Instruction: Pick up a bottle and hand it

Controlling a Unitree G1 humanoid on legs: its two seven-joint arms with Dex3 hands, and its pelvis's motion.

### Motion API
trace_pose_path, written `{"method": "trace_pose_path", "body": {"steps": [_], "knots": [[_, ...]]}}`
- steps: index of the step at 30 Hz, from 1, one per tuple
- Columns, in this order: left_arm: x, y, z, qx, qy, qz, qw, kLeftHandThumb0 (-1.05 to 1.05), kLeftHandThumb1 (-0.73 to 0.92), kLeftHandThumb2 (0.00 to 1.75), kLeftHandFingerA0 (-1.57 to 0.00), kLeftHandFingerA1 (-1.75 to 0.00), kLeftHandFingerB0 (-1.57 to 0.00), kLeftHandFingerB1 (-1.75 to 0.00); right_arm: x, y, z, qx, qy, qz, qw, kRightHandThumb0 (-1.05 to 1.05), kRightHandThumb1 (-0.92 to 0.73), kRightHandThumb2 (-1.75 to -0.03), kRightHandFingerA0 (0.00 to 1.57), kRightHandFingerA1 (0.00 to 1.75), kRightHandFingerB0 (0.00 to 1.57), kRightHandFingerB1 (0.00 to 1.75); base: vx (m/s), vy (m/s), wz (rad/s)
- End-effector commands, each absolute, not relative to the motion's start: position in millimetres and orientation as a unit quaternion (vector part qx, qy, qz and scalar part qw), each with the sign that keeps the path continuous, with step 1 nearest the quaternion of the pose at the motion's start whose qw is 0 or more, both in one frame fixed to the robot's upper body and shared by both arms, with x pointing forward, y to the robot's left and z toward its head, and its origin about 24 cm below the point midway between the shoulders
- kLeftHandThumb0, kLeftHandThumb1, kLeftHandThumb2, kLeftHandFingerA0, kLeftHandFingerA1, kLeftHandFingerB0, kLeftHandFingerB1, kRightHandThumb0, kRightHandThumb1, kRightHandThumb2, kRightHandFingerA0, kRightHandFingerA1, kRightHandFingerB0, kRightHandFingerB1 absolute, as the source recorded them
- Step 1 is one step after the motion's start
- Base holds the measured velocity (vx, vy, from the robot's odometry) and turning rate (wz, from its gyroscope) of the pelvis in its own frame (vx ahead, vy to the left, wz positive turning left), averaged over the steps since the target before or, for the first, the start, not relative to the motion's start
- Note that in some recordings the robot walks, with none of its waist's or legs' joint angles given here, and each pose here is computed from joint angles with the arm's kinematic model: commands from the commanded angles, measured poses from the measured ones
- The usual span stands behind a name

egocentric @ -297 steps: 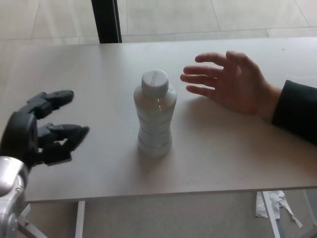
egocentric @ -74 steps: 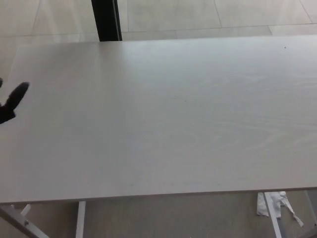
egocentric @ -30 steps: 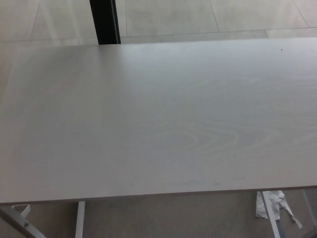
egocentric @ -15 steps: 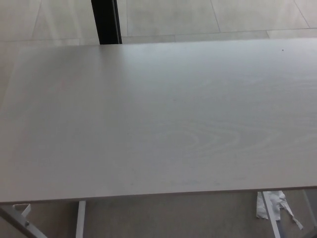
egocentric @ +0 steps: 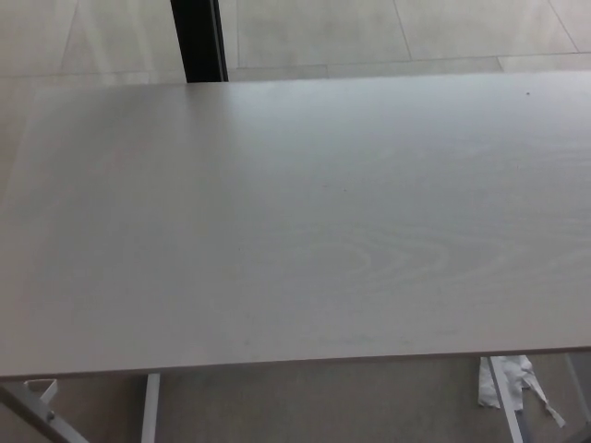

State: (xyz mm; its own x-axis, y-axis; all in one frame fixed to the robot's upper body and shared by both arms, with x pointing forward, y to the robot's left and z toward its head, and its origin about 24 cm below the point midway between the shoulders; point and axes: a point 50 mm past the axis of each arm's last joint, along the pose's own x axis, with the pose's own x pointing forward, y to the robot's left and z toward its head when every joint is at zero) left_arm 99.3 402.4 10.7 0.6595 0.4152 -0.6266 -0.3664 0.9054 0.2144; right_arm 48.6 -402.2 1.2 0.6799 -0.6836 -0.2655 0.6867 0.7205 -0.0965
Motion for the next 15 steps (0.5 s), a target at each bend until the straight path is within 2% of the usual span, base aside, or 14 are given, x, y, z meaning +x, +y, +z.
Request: {"method": "trace_pose_path", "body": {"steps": [1,4,5,8,9,10,11,12,15], "knots": [[100.6,406.3,18.6,0.057,0.35,0.19,0.916,-0.6,0.23,0.61,-1.53,-0.74,-0.71,-0.49,49.5,-402.3,4.3,0.01,0.13,-0.37,0.92,-0.45,-0.49,-0.55,0.5,0.5,0.37,0.33,0.0,0.0,0.0],[100.2,406.7,18.4,0.06,0.351,0.189,0.915,-0.59,0.24,0.61,-1.49,-0.78,-0.7,-0.5,49.3,-402.2,4.4,0.007,0.126,-0.368,0.921,-0.45,-0.49,-0.55,0.51,0.5,0.37,0.33,0.0,0.0,0.0],[100.3,406.8,18.7,0.06,0.351,0.189,0.915,-0.59,0.25,0.62,-1.5,-0.79,-0.7,-0.51,49.5,-402.2,4.5,0.008,0.128,-0.37,0.92,-0.48,-0.49,-0.55,0.61,0.52,0.38,0.35,0.0,0.0,0.0],[100.3,407.6,19.8,0.063,0.352,0.191,0.914,-0.6,0.25,0.62,-1.49,-0.83,-0.71,-0.51,50.5,-401.3,4.8,0.003,0.133,-0.369,0.92,-0.5,-0.49,-0.55,0.64,0.56,0.37,0.35,0.0,0.0,0.0],[100.8,408.4,19.1,0.064,0.351,0.189,0.915,-0.62,0.25,0.62,-1.51,-0.77,-0.71,-0.5,51.0,-402.8,3.3,0.002,0.134,-0.37,0.919,-0.6,-0.4,-0.78,0.66,0.66,0.3,0.45,0.0,0.0,0.0],[100.9,408.5,19.0,0.064,0.351,0.188,0.915,-0.62,0.25,0.62,-1.51,-0.77,-0.71,-0.5,51.1,-402.9,3.1,0.002,0.134,-0.37,0.919,-0.6,-0.4,-0.78,0.66,0.66,0.3,0.45,0.0,0.0,0.0],[100.9,408.5,18.7,0.066,0.353,0.191,0.914,-0.61,0.25,0.63,-1.48,-0.77,-0.71,-0.51,50.9,-402.7,3.2,0.001,0.134,-0.368,0.92,-0.52,-0.5,-0.56,0.74,0.6,0.37,0.34,0.0,0.0,0.0],[101.1,408.9,18.1,0.066,0.354,0.193,0.913,-0.62,0.25,0.63,-1.5,-0.78,-0.7,-0.51,51.6,-402.4,3.6,0.01,0.137,-0.374,0.917,-0.62,-0.41,-0.77,1.01,1.09,0.33,0.45,0.0,0.0,0.0],[101.1,409.0,18.0,0.066,0.354,0.192,0.913,-0.62,0.25,0.63,-1.5,-0.78,-0.7,-0.51,51.6,-402.3,3.6,0.01,0.137,-0.374,0.917,-0.62,-0.41,-0.77,1.01,1.09,0.33,0.45,0.0,0.0,0.0]]}}
